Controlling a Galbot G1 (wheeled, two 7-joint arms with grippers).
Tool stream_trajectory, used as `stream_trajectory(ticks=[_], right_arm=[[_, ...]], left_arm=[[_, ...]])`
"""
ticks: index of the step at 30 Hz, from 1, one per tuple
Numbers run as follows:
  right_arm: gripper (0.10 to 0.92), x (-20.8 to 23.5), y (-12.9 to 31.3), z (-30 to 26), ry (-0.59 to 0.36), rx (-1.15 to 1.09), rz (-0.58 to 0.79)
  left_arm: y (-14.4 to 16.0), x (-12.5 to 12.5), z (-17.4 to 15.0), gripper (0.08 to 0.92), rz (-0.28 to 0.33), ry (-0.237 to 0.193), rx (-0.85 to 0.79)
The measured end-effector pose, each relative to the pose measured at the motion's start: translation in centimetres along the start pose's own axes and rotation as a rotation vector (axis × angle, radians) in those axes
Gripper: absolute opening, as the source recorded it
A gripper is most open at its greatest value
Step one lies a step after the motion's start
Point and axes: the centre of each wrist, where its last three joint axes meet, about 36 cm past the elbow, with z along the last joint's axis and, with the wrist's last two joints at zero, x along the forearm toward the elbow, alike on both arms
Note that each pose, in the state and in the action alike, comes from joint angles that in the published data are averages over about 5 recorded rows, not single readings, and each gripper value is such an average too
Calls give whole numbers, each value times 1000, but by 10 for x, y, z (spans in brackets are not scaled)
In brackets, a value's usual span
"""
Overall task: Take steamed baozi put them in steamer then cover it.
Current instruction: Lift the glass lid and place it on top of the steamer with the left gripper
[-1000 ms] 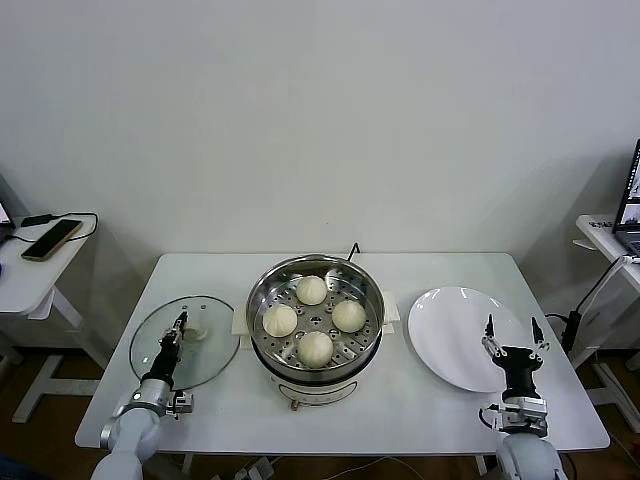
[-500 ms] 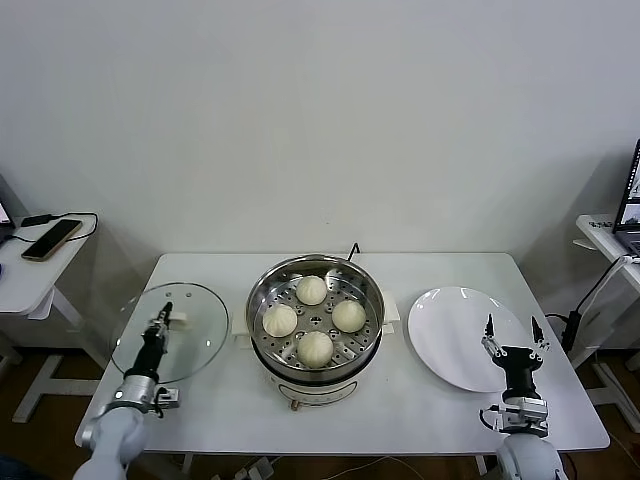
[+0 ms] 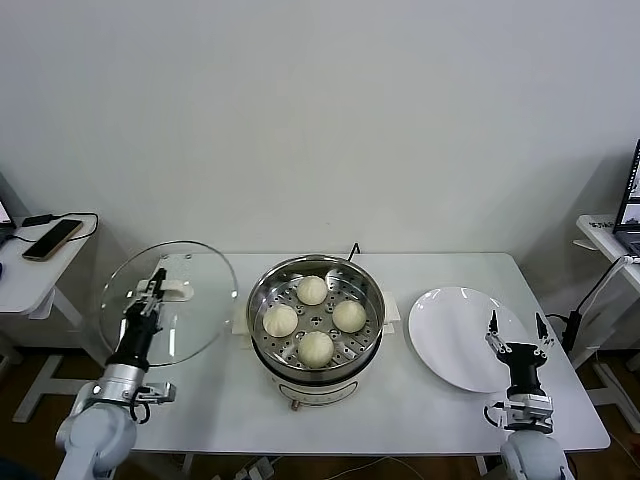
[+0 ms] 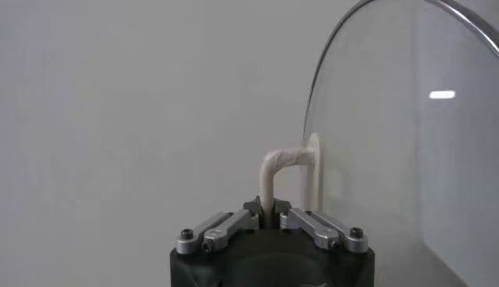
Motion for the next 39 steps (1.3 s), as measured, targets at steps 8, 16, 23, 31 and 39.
stream_trajectory(ticks=[8, 16, 23, 31, 39], right_arm=[[823, 3, 0, 4, 12, 4, -2], [823, 2, 2, 8, 21, 4, 0], [823, 0, 8, 12, 28, 2, -4], [823, -3, 11, 15, 34, 4, -4], [823, -4, 9, 18, 40, 8, 2]], left_arm=[[48, 5, -73, 199, 6, -101, 65], [66, 3, -144, 199, 68, -152, 111], [65, -6, -192, 199, 131, -147, 126], [53, -21, -229, 199, 191, -96, 108], [44, -28, -255, 199, 220, -70, 105]])
